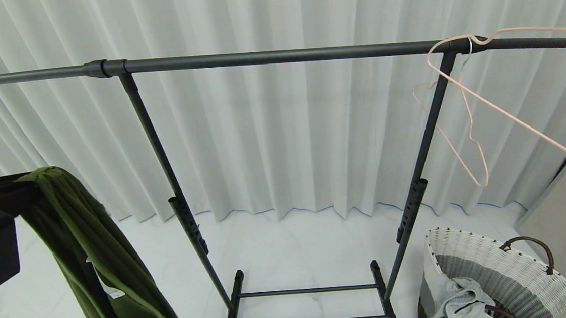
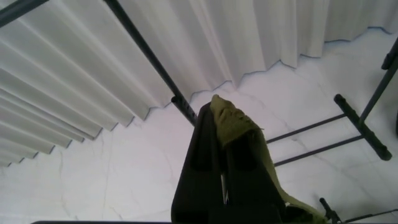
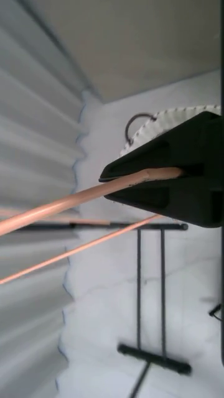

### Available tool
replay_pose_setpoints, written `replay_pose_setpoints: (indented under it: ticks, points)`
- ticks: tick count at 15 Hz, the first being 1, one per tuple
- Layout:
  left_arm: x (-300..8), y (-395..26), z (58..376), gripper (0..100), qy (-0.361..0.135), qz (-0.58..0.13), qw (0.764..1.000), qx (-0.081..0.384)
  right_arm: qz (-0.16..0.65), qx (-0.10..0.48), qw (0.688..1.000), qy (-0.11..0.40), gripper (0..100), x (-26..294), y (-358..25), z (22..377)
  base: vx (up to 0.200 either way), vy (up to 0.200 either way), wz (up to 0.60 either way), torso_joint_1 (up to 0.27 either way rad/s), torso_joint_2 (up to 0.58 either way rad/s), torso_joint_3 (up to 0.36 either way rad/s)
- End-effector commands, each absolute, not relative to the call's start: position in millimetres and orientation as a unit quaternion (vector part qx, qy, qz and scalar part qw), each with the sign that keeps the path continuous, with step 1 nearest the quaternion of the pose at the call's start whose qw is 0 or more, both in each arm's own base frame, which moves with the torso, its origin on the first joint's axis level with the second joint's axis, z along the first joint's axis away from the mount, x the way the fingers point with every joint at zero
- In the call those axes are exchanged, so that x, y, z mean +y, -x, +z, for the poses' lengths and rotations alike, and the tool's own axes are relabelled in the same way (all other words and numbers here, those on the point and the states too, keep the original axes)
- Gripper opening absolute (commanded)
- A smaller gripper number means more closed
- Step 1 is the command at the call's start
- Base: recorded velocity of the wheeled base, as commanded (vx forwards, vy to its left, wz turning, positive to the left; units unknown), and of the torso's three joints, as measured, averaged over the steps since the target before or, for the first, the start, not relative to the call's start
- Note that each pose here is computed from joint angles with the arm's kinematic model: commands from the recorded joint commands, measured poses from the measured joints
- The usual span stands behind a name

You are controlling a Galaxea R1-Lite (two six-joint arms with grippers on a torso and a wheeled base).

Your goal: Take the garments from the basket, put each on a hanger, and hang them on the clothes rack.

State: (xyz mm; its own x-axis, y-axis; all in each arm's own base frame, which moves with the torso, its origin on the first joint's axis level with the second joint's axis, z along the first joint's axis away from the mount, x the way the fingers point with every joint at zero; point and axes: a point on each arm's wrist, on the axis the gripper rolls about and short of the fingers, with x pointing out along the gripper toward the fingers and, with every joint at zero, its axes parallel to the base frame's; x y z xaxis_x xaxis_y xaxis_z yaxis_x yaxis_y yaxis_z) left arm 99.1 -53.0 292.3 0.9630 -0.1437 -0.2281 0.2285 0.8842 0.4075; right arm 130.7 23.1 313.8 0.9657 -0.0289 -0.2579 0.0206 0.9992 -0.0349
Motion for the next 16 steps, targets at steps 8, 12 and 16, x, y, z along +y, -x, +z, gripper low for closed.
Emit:
replay_pose_setpoints:
  ticks: [8, 12, 16]
  points:
    - [-54, -101, 291, 0, -0.233, -0.100, 0.962, 0.099, 0.221, 0.158, 0.961, 0.052, 0, 94, -121, 302, 0.000, 0.000, 0.00, 0.000, 0.00, 0.000]
    - [-68, -122, 294, 0, -0.233, -0.103, 0.961, 0.109, 0.311, 0.195, 0.929, 0.048, 0, 126, -104, 286, 0.000, 0.000, 0.00, 0.000, 0.00, 0.000]
    - [-90, -159, 301, 0, -0.191, -0.089, 0.968, 0.133, 0.371, 0.200, 0.905, 0.056, 0, 144, -89, 270, 0.000, 0.000, 0.00, 0.000, 0.00, 0.000]
